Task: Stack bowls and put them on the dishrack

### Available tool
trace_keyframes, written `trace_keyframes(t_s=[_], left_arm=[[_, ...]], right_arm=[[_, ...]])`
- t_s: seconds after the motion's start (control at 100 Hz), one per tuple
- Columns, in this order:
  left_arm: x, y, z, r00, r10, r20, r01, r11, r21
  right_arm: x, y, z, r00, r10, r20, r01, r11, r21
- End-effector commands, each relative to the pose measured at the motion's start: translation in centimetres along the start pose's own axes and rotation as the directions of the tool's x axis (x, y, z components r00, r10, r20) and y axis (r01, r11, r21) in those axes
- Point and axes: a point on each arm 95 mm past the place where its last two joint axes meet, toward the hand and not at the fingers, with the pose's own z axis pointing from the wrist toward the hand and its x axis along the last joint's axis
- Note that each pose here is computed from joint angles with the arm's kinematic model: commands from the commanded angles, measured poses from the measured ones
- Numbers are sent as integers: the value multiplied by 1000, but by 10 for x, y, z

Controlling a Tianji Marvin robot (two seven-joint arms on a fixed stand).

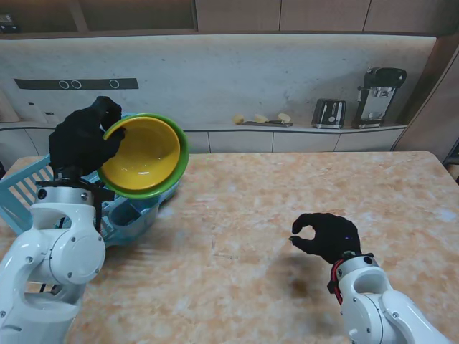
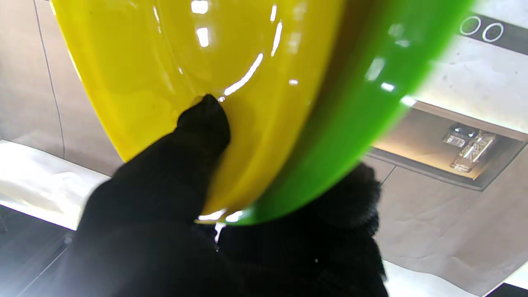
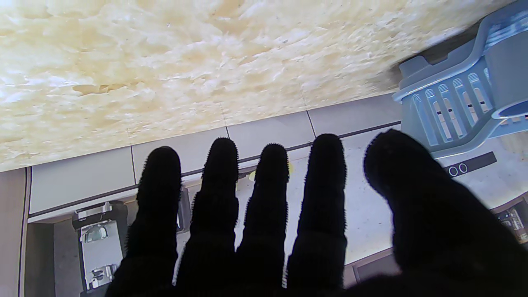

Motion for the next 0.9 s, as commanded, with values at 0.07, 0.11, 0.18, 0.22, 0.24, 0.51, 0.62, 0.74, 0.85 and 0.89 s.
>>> trace_keyframes(t_s=[0.07, 0.11, 0.18, 0.22, 0.24, 0.51, 0.62, 0.74, 0.85, 0.89], left_arm=[[-5, -8, 11, 1000, 28, 7, -28, 999, 28], [-7, -8, 12, 999, 36, 13, -37, 999, 28], [-12, -7, 14, 998, 52, 27, -52, 998, 26], [-15, -7, 14, 998, 61, 35, -62, 998, 25], [-16, -7, 15, 997, 66, 38, -67, 997, 25], [-37, -9, 21, 990, 124, 65, -125, 992, 8], [-46, -10, 25, 986, 150, 71, -151, 989, -1], [-55, -9, 27, 982, 169, 86, -168, 986, -14], [-61, -5, 29, 979, 171, 108, -170, 985, -21], [-63, -4, 29, 978, 175, 111, -173, 984, -26]], right_arm=[[3, -4, -1, 1000, 2, -4, -2, 1000, 25], [3, -4, -1, 1000, 3, -4, -2, 1000, 26], [3, -4, -1, 1000, 3, -5, -3, 1000, 27], [3, -4, -1, 1000, 3, -5, -3, 1000, 27], [3, -4, -1, 1000, 3, -5, -3, 1000, 27], [5, -5, 1, 1000, -1, -12, 1, 999, 39], [6, -6, 2, 1000, -3, -12, 4, 999, 42], [7, -6, 3, 1000, -5, -11, 6, 999, 48], [8, -7, 4, 1000, -8, -13, 8, 999, 54], [8, -7, 5, 1000, -8, -14, 9, 998, 56]])
